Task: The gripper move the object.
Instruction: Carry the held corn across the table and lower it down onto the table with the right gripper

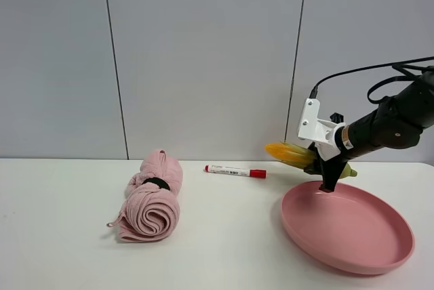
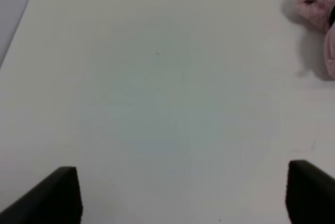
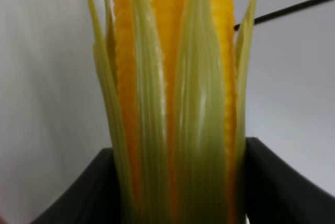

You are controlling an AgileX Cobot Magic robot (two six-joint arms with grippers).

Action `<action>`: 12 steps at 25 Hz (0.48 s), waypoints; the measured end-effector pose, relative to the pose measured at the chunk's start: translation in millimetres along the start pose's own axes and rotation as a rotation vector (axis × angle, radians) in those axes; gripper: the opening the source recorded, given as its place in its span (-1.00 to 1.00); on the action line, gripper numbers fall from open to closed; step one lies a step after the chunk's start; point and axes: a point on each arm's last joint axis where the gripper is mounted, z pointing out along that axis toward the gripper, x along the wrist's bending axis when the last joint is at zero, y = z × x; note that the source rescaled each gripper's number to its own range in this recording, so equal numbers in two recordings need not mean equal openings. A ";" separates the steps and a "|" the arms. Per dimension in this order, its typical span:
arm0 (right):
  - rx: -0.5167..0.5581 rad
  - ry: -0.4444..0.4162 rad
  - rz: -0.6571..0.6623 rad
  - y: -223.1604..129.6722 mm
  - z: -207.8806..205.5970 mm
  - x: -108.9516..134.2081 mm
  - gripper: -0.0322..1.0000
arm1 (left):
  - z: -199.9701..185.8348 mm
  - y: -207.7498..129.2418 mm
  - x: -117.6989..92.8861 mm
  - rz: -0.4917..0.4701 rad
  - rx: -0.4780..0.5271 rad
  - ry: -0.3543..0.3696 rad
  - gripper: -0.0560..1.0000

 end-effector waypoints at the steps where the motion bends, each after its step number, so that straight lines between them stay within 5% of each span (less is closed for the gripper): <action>1: 0.002 0.005 -0.006 -1.0 1.6 1.8 -0.94 | 0.0 0.0 0.0 0.000 0.000 0.000 1.00; 12: 0.026 0.020 -0.005 -9.3 5.5 5.6 -0.94 | 0.0 0.0 0.0 0.000 0.000 0.000 1.00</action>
